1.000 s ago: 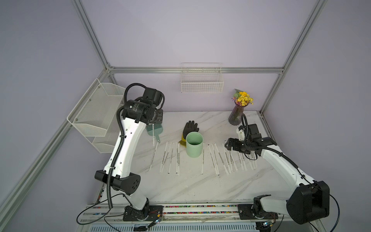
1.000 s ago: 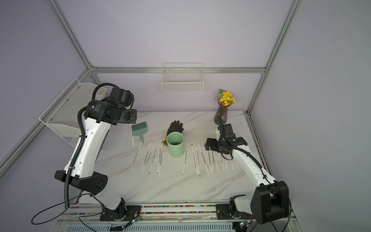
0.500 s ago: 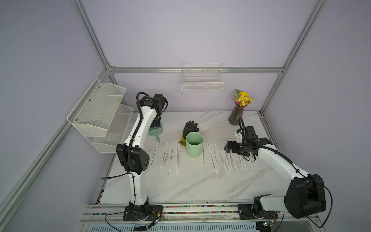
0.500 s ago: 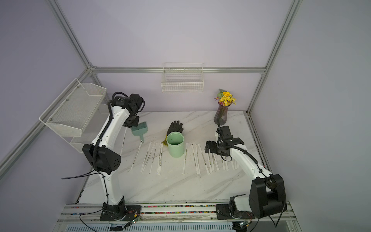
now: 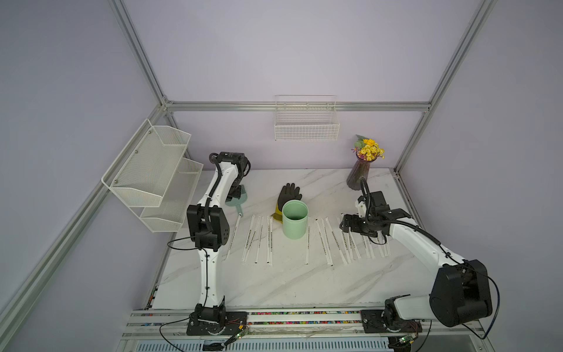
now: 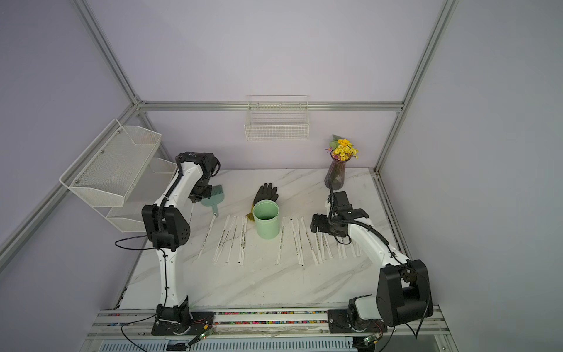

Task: Take the straws out of the storage container
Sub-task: Place the straw at the center of the board.

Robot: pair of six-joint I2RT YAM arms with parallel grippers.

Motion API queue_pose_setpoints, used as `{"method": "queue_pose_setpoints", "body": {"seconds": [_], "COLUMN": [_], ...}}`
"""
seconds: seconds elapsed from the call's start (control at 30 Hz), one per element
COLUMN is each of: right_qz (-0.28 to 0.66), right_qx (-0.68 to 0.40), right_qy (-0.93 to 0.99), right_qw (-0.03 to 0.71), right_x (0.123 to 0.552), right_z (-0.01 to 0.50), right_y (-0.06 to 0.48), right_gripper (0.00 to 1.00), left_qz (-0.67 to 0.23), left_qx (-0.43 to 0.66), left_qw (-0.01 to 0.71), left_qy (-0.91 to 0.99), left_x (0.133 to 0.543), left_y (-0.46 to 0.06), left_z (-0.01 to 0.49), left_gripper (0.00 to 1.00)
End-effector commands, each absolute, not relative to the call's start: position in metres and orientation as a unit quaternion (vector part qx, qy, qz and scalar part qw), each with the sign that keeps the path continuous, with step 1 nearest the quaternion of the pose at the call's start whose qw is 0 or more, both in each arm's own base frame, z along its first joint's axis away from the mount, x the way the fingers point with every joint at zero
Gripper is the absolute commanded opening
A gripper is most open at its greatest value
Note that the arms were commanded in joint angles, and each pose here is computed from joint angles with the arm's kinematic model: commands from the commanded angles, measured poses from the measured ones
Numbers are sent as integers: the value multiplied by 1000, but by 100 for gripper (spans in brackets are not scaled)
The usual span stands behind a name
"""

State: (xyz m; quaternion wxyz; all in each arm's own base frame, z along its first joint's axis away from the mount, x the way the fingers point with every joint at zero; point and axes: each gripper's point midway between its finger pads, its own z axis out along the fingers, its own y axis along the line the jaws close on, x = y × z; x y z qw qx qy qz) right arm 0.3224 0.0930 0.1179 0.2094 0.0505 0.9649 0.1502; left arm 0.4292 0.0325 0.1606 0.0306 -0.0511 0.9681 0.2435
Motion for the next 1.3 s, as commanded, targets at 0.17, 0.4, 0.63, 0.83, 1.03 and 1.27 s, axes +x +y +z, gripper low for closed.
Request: {"method": "queue_pose_setpoints", "body": {"seconds": [0.17,0.4,0.63,0.83,1.03,1.27], "right_qz": [144,146,144,144,144,144], "right_qx": [44,43,42,43,43,41], "right_qy": [965,966,968,969,969,970], "right_qw": [215,207,199,194,194,191], "right_x": [330,336,340,342,344,344], "right_z": [110,101,94,91,92,93], "right_y": [91,94,95,95,96,96], "right_gripper": [97,97,97,97,97,97], "left_qz": [214,212,204,199,194,189], "left_qx": [-59,-59,-57,-53,-52,-52], "left_qw": [-9,-25,-36,-37,-38,-43], "left_qy": [975,975,977,978,979,980], "left_x": [429,433,437,441,443,443], "left_y": [34,41,43,41,40,39], "left_z": [137,122,106,98,92,85], "left_gripper": [0,0,1,9,9,10]}}
